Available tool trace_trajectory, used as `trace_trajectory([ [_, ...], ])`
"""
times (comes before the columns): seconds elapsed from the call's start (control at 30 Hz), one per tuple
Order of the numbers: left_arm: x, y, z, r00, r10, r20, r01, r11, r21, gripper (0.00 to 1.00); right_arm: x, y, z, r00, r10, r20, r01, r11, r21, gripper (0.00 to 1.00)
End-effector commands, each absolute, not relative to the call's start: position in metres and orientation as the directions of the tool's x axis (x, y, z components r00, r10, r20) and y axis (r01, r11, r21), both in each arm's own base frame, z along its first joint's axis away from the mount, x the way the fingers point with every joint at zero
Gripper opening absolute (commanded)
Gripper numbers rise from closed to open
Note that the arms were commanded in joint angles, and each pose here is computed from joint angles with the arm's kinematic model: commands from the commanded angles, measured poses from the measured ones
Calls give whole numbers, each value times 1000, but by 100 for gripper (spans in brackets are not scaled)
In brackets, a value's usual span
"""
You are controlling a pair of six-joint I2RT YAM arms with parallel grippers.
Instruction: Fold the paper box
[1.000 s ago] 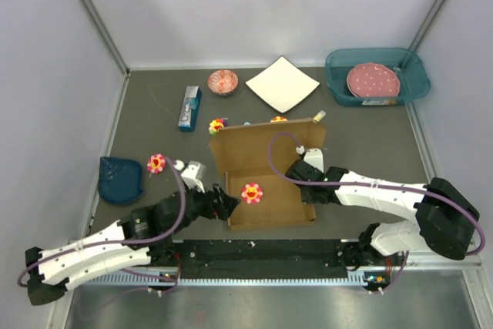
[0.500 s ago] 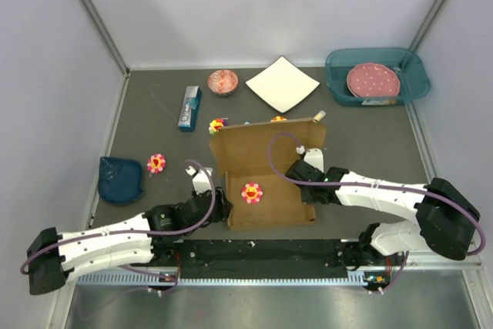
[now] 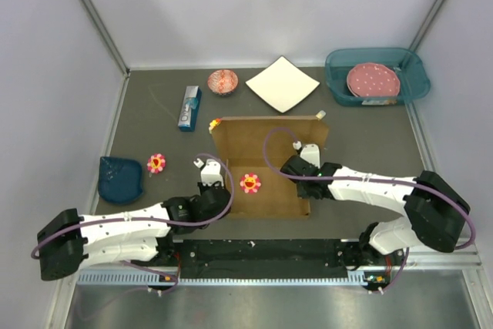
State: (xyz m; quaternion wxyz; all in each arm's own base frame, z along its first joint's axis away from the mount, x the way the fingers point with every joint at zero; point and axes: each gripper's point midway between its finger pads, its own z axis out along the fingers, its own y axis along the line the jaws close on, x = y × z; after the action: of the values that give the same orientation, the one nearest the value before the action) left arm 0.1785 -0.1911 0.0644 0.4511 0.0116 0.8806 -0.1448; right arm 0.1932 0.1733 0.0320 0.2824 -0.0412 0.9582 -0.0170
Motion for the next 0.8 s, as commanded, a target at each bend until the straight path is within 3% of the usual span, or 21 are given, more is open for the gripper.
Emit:
trace_trajectory([
  [0.0, 201, -209, 95, -496, -155, -854, 157, 952, -264, 0, 223, 188, 43, -792, -68, -607, -59, 998, -35, 0],
  [0.17, 209, -211, 95, -480, -142, -865, 130, 964, -231, 0, 236, 189, 53, -776, -75, -627, -65, 997, -38, 0],
  [0.3, 212, -210, 96, -471, -142, -871, 113, 969, -219, 0, 236, 190, 63, -765, -67, -641, -71, 997, -19, 32],
  [0.4, 213, -209, 95, -469, -130, -874, 104, 974, -200, 0, 238, 191, 73, -758, -62, -650, -73, 997, -11, 41],
  [0.6, 214, -209, 94, -478, -123, -870, 88, 979, -186, 0, 235, 199, 83, -770, -77, -633, -108, 994, 11, 48],
  [0.77, 214, -208, 92, -490, -129, -862, 70, 980, -187, 0, 219, 201, 72, -820, -124, -558, -156, 988, 11, 49],
])
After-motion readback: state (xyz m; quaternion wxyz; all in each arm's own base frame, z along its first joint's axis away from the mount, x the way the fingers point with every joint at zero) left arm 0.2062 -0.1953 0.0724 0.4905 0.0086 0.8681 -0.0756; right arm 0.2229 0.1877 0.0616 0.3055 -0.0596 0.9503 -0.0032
